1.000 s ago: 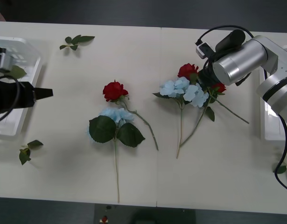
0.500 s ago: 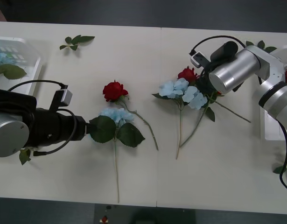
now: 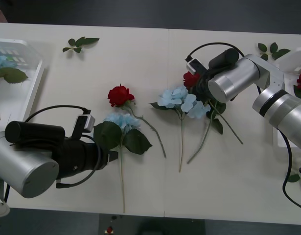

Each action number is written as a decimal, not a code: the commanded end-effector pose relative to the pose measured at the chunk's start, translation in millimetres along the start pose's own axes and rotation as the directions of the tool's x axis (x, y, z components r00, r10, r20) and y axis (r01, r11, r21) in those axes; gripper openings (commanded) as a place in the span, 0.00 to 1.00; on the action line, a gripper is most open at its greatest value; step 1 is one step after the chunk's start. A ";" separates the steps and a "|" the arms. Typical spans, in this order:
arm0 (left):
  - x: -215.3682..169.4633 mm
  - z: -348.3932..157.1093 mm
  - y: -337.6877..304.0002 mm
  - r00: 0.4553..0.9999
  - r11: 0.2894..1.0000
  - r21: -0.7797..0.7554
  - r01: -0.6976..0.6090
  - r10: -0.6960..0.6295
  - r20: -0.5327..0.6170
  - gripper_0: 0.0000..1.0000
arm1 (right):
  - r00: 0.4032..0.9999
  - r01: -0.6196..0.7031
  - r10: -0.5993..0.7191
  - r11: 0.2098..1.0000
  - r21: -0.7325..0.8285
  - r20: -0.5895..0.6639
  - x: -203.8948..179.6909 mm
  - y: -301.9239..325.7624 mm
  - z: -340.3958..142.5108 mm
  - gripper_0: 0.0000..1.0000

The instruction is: Put the red flowers into the right box and the blue flowers into the left box

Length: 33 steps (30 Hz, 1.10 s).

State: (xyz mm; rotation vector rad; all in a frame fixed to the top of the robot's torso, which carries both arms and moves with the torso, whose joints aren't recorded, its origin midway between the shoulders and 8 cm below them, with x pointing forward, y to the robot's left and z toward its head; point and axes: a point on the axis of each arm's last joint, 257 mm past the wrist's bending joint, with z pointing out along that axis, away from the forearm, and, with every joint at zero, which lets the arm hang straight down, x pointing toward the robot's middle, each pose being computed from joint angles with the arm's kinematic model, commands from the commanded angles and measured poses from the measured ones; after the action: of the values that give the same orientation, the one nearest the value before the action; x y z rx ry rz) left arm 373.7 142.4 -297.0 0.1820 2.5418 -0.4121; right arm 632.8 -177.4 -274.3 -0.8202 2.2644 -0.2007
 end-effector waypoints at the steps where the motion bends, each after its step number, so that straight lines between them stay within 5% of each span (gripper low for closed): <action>1: 8.1 5.0 -19.2 0.999 0.999 0.008 0.041 -0.041 0.013 1.00 | 0.998 0.039 -0.039 0.999 0.000 0.042 -26.4 -2.0 -9.6 0.00; 11: 18.7 30.8 -22.1 0.999 1.000 -0.004 0.027 -0.027 0.024 1.00 | 0.998 0.024 -0.023 1.000 -0.005 0.062 -40.1 -6.6 -16.3 0.00; 25: 6.3 75.0 -7.2 0.998 0.993 -0.106 -0.047 0.051 0.041 1.00 | 0.974 -0.153 0.162 0.986 -0.072 0.159 -75.1 -52.9 -60.1 0.00; 33: 5.3 79.2 -12.9 0.995 0.988 -0.140 -0.071 0.080 0.059 1.00 | 0.957 -0.271 0.278 0.958 -0.095 0.077 -62.7 -90.3 -100.7 0.00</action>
State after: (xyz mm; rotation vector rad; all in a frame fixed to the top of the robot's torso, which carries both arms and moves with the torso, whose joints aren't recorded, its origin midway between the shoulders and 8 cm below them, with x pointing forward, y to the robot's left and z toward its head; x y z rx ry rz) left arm 398.6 94.2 -367.5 0.1824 2.5084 -0.2399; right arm 635.5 -215.6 -184.6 -0.5622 2.3410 0.0392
